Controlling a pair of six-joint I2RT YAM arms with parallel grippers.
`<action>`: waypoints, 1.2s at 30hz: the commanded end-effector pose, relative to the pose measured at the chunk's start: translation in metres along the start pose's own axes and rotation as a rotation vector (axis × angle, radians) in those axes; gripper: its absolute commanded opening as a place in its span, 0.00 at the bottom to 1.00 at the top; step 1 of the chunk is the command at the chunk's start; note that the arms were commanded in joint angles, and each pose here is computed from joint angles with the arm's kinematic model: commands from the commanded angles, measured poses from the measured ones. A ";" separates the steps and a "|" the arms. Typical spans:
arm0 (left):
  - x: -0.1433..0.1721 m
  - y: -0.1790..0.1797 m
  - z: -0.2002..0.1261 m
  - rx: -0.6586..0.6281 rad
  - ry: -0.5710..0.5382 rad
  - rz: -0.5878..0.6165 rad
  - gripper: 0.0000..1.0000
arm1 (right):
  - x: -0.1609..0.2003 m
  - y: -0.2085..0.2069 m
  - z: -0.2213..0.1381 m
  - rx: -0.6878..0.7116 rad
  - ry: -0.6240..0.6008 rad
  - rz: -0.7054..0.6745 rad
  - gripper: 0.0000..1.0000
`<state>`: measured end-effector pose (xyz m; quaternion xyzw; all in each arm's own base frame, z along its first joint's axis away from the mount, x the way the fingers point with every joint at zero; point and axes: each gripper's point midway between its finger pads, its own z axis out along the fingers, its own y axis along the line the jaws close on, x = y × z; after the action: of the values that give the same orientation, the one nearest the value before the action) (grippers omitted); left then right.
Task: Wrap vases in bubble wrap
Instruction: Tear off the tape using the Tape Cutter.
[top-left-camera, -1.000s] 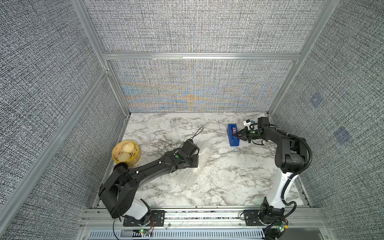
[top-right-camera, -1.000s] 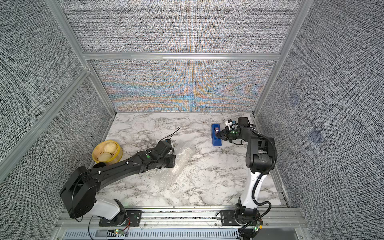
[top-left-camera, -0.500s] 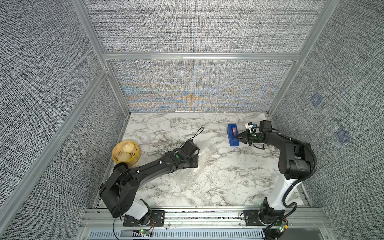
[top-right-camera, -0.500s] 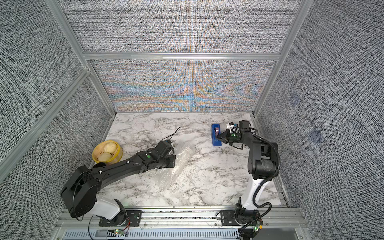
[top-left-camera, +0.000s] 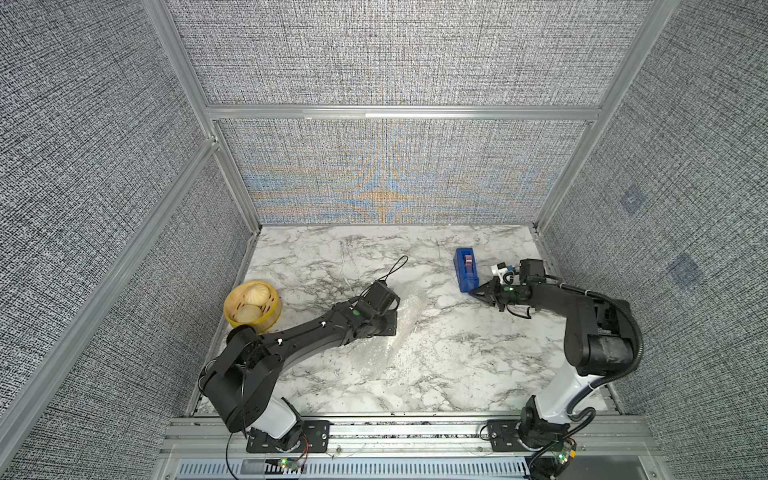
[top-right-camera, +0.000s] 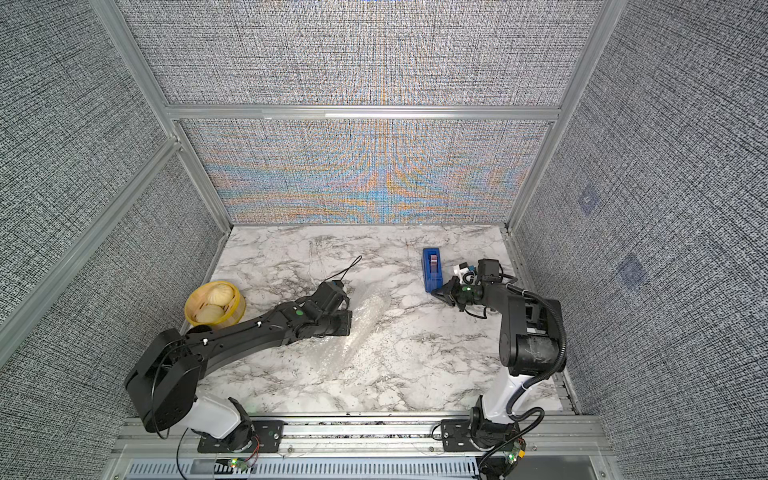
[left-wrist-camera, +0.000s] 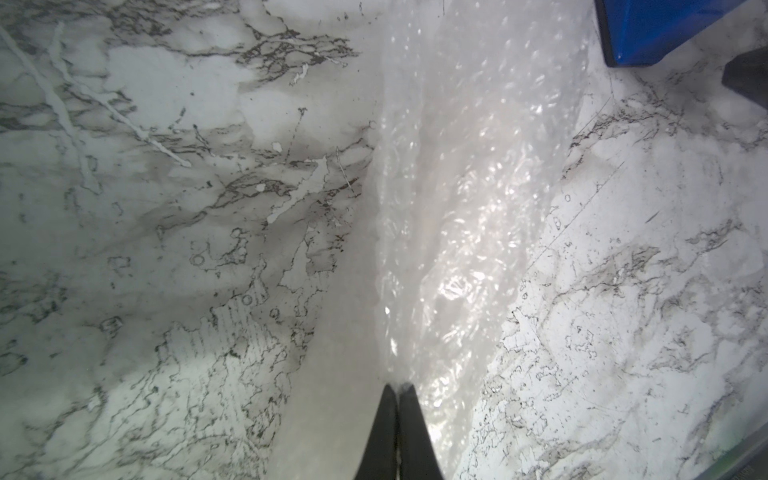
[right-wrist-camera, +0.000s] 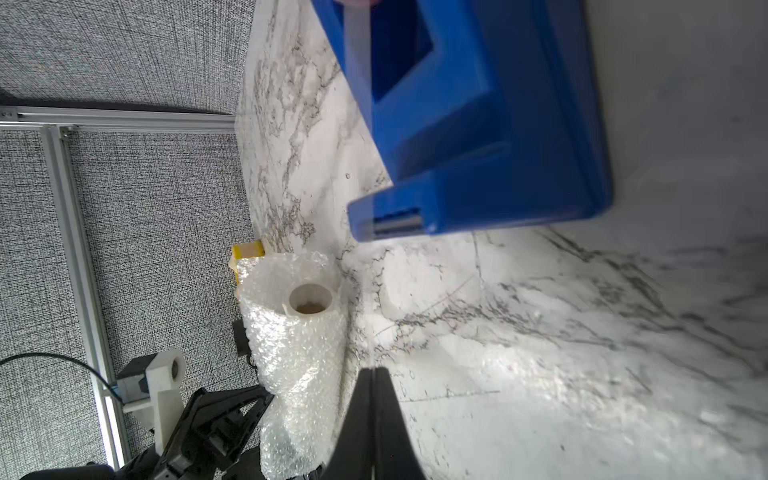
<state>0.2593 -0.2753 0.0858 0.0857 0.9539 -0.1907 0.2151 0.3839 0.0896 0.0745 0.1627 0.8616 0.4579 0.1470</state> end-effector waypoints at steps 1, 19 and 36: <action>-0.002 -0.002 0.001 0.007 -0.010 -0.002 0.00 | 0.005 -0.001 -0.001 -0.003 0.005 -0.006 0.00; -0.002 -0.001 0.003 0.001 -0.003 -0.003 0.00 | 0.007 -0.023 0.005 0.035 0.017 0.036 0.00; -0.001 -0.001 0.002 0.001 -0.001 -0.004 0.00 | 0.004 -0.059 0.012 0.250 -0.004 0.050 0.00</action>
<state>0.2611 -0.2772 0.0840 0.0824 0.9541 -0.1919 0.2148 0.3967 0.0767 0.0410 0.1744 0.8881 0.3920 0.1648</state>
